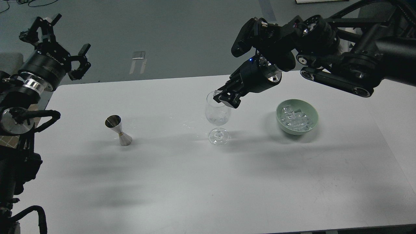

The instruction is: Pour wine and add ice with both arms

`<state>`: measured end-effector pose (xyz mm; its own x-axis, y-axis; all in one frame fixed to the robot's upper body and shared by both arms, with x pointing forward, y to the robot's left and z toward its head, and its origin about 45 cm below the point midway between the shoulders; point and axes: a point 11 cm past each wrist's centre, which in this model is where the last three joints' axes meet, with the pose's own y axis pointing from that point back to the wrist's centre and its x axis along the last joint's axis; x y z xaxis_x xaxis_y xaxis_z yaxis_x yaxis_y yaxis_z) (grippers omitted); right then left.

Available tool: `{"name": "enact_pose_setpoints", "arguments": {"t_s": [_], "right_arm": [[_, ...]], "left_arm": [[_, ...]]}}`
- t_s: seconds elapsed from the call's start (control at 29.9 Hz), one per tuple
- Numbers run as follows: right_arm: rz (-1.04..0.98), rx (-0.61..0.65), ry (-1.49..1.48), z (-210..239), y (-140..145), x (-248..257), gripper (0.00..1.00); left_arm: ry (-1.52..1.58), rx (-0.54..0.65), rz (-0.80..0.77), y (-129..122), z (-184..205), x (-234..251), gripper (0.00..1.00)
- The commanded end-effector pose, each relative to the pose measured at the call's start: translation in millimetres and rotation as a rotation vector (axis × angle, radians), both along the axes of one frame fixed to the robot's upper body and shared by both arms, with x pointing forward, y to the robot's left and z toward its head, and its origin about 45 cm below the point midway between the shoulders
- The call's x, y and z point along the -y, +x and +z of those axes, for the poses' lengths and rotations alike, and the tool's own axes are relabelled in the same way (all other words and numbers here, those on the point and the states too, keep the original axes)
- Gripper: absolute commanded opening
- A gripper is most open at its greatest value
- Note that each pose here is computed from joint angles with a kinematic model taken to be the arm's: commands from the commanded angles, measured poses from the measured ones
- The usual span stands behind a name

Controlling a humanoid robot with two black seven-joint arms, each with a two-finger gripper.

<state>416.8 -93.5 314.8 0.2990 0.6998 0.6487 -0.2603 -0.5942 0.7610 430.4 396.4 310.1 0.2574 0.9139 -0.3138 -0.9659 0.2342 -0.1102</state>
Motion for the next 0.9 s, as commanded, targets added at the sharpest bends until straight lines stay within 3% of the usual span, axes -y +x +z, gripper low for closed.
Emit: {"name": "enact_pose_setpoints", "arguments": {"t_s": [0.0,0.13,0.3,0.6,0.74,0.77,0.87], "right_arm": [[-0.011,0.003,-0.002,0,3,1,0.26],[-0.008,0.004,-0.004,-2,4,-4,0.28],[-0.004,0.007,-0.004,-1,4,-7,0.46],[-0.009,0.03,0.01,12,8,-7,0.49],[-0.05,0.04,0.113,50,16,-8,0.74],[-0.073,0.048,0.179,67,21,-8,0.95],[-0.116,0.042,0.31,92,29,-11,0.99]], "left_arm": [[0.0,0.0,0.0,0,0,0,0.98],[0.0,0.0,0.0,0,0,0,0.98],[-0.002,0.002,0.001,0,1,-1,0.98],[-0.002,0.003,0.003,0,1,-2,0.98],[-0.001,0.003,0.004,0,2,-2,0.98],[0.0,0.001,0.004,0,2,-3,0.98],[-0.004,-0.007,-0.001,0,1,-2,0.98]]}}
